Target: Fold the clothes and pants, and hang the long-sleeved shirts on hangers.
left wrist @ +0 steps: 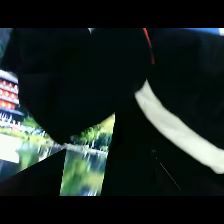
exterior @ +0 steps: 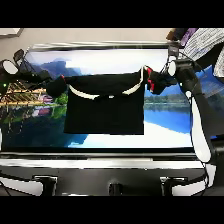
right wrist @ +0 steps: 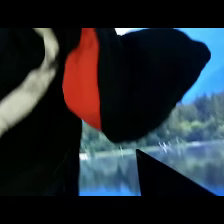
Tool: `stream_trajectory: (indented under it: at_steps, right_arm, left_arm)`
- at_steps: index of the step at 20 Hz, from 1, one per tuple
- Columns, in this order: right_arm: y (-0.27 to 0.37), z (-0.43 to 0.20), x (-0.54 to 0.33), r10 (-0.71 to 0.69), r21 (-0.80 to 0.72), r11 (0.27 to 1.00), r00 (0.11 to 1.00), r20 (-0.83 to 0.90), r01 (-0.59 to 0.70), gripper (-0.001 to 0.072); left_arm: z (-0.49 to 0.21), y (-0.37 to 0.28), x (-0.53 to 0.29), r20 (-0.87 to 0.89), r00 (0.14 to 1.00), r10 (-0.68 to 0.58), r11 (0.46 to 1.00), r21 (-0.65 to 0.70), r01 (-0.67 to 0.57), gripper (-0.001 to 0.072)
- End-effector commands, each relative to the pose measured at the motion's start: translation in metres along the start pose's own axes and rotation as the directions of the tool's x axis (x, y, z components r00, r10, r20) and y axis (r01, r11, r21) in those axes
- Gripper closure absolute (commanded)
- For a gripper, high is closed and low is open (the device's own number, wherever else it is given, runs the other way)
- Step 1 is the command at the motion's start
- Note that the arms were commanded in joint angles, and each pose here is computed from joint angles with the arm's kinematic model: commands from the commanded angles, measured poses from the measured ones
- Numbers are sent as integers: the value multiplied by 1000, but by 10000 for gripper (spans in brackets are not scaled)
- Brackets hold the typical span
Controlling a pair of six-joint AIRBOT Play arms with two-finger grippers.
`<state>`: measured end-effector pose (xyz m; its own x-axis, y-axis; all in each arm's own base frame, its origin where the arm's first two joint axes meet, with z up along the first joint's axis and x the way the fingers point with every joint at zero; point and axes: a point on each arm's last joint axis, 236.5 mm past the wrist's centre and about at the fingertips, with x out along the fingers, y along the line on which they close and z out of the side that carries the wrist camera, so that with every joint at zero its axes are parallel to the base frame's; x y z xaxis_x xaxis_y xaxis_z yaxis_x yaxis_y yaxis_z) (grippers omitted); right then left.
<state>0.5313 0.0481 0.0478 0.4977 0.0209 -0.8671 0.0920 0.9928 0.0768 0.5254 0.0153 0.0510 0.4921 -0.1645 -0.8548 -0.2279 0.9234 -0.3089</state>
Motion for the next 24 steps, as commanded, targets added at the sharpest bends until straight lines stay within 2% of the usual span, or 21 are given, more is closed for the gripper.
stream_trajectory:
  at_steps: [1, 2, 3, 5, 6, 7, 10, 13, 17, 20, 21, 23, 24]
  right_arm:
    - [20, -50, -43, 226, -174, 949, 951, -209, -263, 222]
    - [27, -57, -62, 349, -112, 919, 913, -211, -378, 222]
    - [18, -73, -69, 384, -44, 914, 893, -236, -404, 222]
    - [-6, -120, -62, 369, 64, 928, 877, -309, -368, 203]
    - [-11, -148, -53, 369, 116, 929, 863, -344, -351, 153]
    - [-9, -174, -43, 381, 159, 924, 846, -373, -347, 148]
    - [18, -223, -18, 513, 350, 849, 777, -366, -395, 148]
    - [29, -238, 6, 568, 469, 784, 774, -280, -406, 149]
    - [42, -255, 20, 624, 527, 738, 726, -291, -423, 150]
    - [64, -277, 28, 609, 476, 772, 703, -366, -421, 162]
    - [72, -283, 29, 599, 447, 786, 701, -386, -426, 262]
    - [78, -280, 25, 597, 426, 790, 709, -375, -441, 598]
    - [78, -274, 21, 598, 424, 788, 717, -357, -446, 665]
  left_arm:
    - [-28, 9, -26, -115, 992, -59, 995, 74, 68, 104]
    - [-37, 23, -37, -121, 991, -50, 996, 69, 58, 104]
    - [-47, 37, -43, -125, 991, -40, 998, 39, 46, 105]
    - [-76, 55, -41, -135, 988, -70, 997, -55, 63, 105]
    - [-93, 56, -35, -147, 983, -108, 991, -98, 95, 104]
    - [-110, 53, -28, -166, 975, -147, 984, -129, 126, 104]
    - [-160, 44, -3, -257, 942, -215, 967, -187, 170, 104]
    - [-184, 44, 11, -294, 933, -209, 968, -199, 154, 104]
    - [-204, 38, 22, -353, 910, -217, 967, -202, 152, 104]
    - [-211, 31, 28, -379, 899, -219, 969, -190, 156, 104]
    - [-213, 30, 30, -386, 896, -220, 970, -187, 157, 104]
    - [-218, 27, 34, -402, 889, -220, 970, -184, 157, 104]
    - [-220, 26, 36, -412, 884, -222, 970, -183, 158, 104]
